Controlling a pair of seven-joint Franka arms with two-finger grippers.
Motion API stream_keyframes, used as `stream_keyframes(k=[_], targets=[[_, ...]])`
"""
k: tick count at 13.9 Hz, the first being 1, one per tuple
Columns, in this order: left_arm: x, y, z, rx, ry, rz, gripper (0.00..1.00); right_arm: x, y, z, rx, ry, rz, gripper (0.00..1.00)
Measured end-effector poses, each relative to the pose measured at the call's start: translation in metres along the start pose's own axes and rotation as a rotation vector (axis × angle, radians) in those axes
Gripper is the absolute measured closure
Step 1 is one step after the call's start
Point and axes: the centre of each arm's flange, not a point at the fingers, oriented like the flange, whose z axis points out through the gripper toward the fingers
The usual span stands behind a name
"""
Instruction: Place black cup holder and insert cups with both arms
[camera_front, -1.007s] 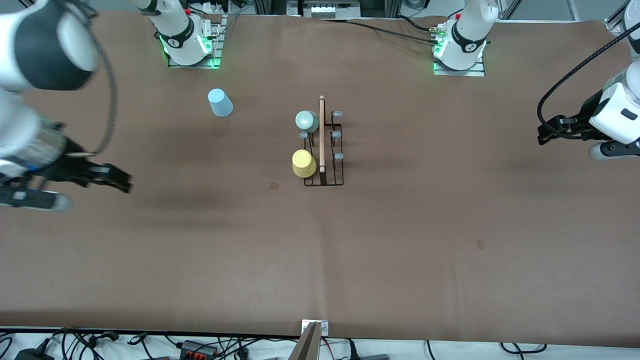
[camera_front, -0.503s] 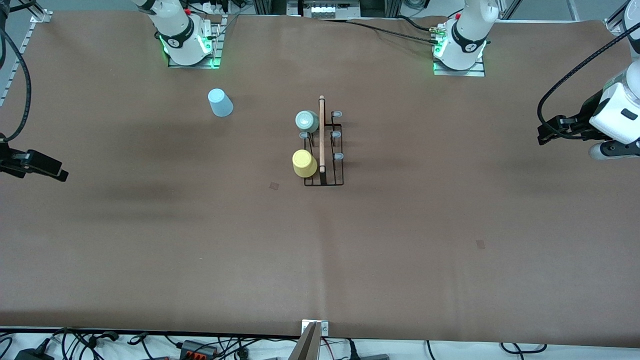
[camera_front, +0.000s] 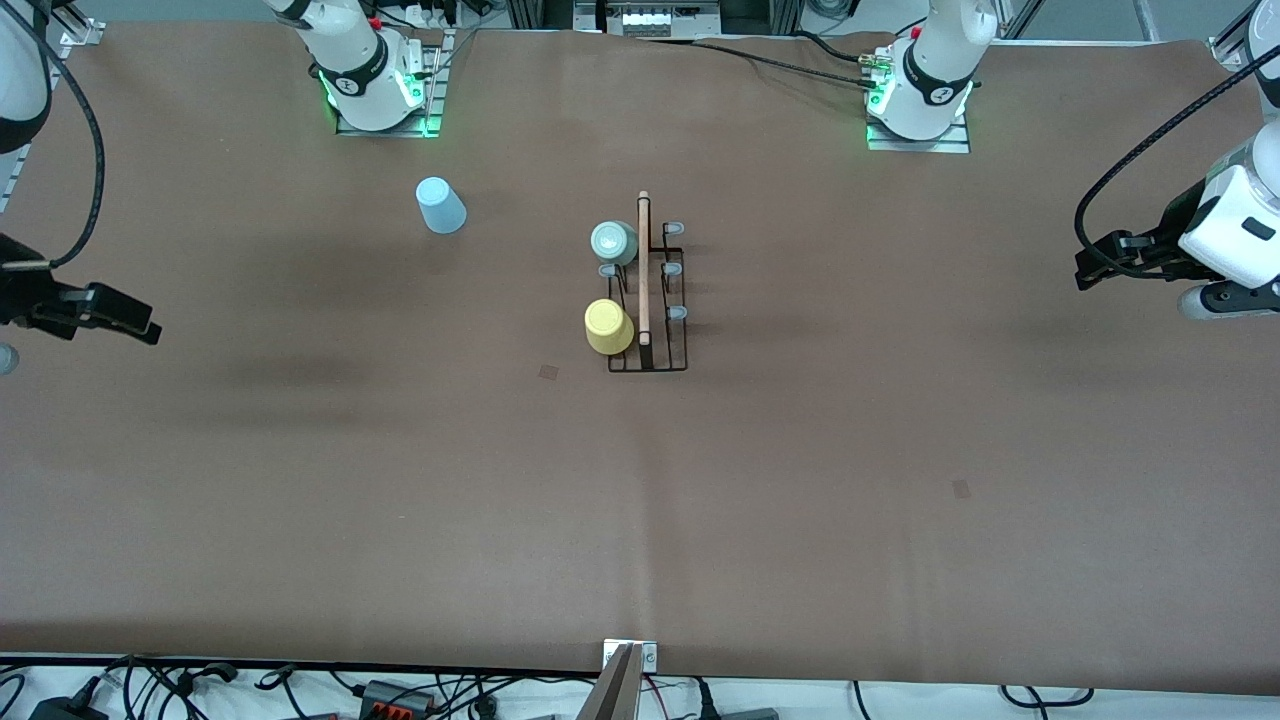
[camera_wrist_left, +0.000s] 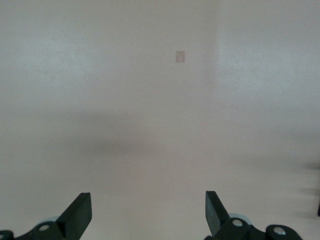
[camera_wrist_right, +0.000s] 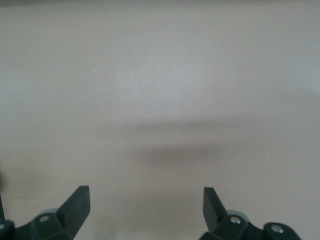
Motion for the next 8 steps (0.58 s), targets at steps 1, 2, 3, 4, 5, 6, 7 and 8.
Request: stream_keyframes(k=[1, 2, 3, 4, 5, 6, 7, 8], targets=[[0.000, 0.000, 0.000, 0.000, 0.000, 0.000, 0.00, -0.010, 0.001, -0.001, 0.001, -0.003, 0.000, 0.00], [0.000, 0.000, 0.000, 0.000, 0.000, 0.000, 0.00, -0.019, 0.001, -0.004, 0.002, -0.004, -0.001, 0.00], [0.000, 0.000, 0.000, 0.000, 0.000, 0.000, 0.00, -0.028, 0.001, -0.006, 0.003, -0.004, -0.001, 0.00], [0.000, 0.000, 0.000, 0.000, 0.000, 0.000, 0.00, -0.036, 0.002, -0.007, 0.004, -0.003, -0.002, 0.00], [0.000, 0.000, 0.000, 0.000, 0.000, 0.000, 0.00, -0.042, 0.002, -0.008, 0.005, -0.001, -0.002, 0.00], [0.000, 0.000, 0.000, 0.000, 0.000, 0.000, 0.00, -0.045, 0.002, -0.009, 0.005, -0.001, -0.002, 0.00], [0.000, 0.000, 0.000, 0.000, 0.000, 0.000, 0.00, -0.047, 0.002, -0.009, 0.006, -0.003, -0.002, 0.00], [0.000, 0.000, 0.000, 0.000, 0.000, 0.000, 0.00, -0.048, 0.002, -0.008, 0.006, -0.006, -0.003, 0.00]])
